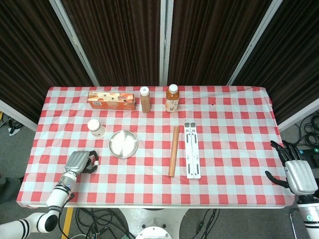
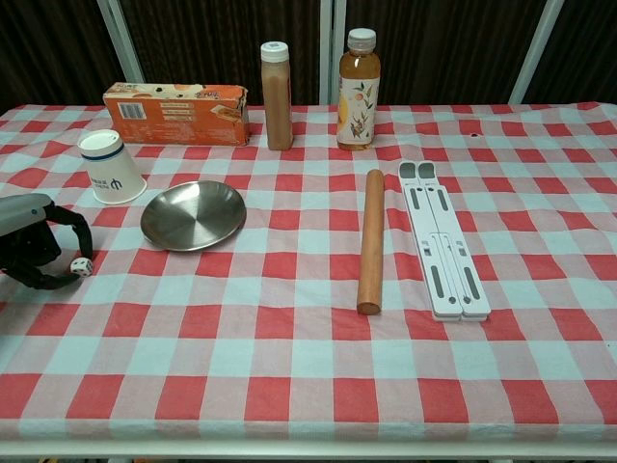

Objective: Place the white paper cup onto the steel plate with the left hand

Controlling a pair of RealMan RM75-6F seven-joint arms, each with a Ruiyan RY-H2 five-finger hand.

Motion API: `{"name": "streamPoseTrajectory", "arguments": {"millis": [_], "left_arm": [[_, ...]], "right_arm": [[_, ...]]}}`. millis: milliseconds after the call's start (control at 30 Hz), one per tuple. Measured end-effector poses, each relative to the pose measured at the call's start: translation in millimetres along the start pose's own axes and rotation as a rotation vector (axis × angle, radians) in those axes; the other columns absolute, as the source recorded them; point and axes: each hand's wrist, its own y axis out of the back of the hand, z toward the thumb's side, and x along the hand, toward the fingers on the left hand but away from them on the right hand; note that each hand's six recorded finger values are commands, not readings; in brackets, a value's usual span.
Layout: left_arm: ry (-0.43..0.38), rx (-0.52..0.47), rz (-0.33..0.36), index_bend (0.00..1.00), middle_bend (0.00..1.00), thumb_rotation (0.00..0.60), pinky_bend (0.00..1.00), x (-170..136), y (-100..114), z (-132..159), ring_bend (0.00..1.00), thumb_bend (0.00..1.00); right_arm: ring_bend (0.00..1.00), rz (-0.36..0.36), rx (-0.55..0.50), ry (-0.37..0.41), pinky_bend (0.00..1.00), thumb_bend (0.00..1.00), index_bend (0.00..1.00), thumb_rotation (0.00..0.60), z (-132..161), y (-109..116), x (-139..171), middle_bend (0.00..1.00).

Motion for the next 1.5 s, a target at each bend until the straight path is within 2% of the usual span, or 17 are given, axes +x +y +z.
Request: {"name": "streamPoseTrajectory", "arguments": {"millis": [133, 300, 433, 700, 867, 1067, 1200, 1367, 1500], "left_arm": [[-0.001, -0.006, -0.002, 0.49, 0.94, 0.600, 0.86, 0.6, -0.5, 0.2, 0.90, 0.35], [-0.012, -0.026, 0.000, 0.57, 0.95, 0.600, 0.86, 1.3, -0.1, 2.1, 0.90, 0.41], [-0.036, -0.023, 0.011, 0.57, 0.95, 0.600, 0.86, 2.1, 5.1, 7.7, 0.91, 0.42], [-0.155, -0.003, 0.063, 0.57, 0.95, 0.600, 0.86, 18.5, 39.5, 51.0, 0.90, 0.42], [-0.179, -0.001, 0.029, 0.56, 0.95, 0.600, 0.86, 43.8, 44.8, 76.6, 0.90, 0.42], [-0.151, 0.046, 0.013, 0.54, 0.95, 0.600, 0.86, 72.6, 41.5, 93.5, 0.90, 0.42], [-0.128, 0.080, 0.020, 0.51, 0.94, 0.600, 0.86, 83.2, 38.5, 100.1, 0.90, 0.36], [-0.106, 0.117, 0.057, 0.42, 0.93, 0.600, 0.86, 84.3, 40.7, 99.5, 0.88, 0.27], [-0.101, 0.113, 0.113, 0.33, 0.89, 0.600, 0.86, 75.7, 51.6, 96.8, 0.85, 0.23]], "right_arm": [[0.00, 0.000, 0.000, 0.000, 0.07, 0.15, 0.04, 0.600, -0.3, 0.1, 0.6, 0.18], [0.00, 0.001, -0.002, -0.002, 0.07, 0.15, 0.04, 0.600, -0.7, -0.3, 0.8, 0.18], [0.00, -0.002, -0.001, -0.002, 0.07, 0.15, 0.04, 0.600, -1.0, 0.5, 1.2, 0.18], [0.00, 0.001, 0.000, 0.003, 0.07, 0.15, 0.04, 0.600, -0.2, 0.3, 0.3, 0.18], [0.00, -0.005, 0.001, -0.005, 0.07, 0.15, 0.04, 0.600, -2.8, 2.7, 2.3, 0.18], [0.00, -0.005, 0.000, -0.019, 0.07, 0.15, 0.04, 0.600, -7.2, 3.5, 4.4, 0.18], [0.00, -0.006, -0.005, -0.020, 0.07, 0.15, 0.04, 0.600, -7.6, 3.4, 4.3, 0.18], [0.00, -0.006, -0.005, -0.020, 0.07, 0.15, 0.04, 0.600, -8.0, 3.4, 4.3, 0.18], [0.00, -0.004, -0.005, -0.015, 0.07, 0.15, 0.04, 0.600, -6.2, 2.4, 3.0, 0.18]]}}
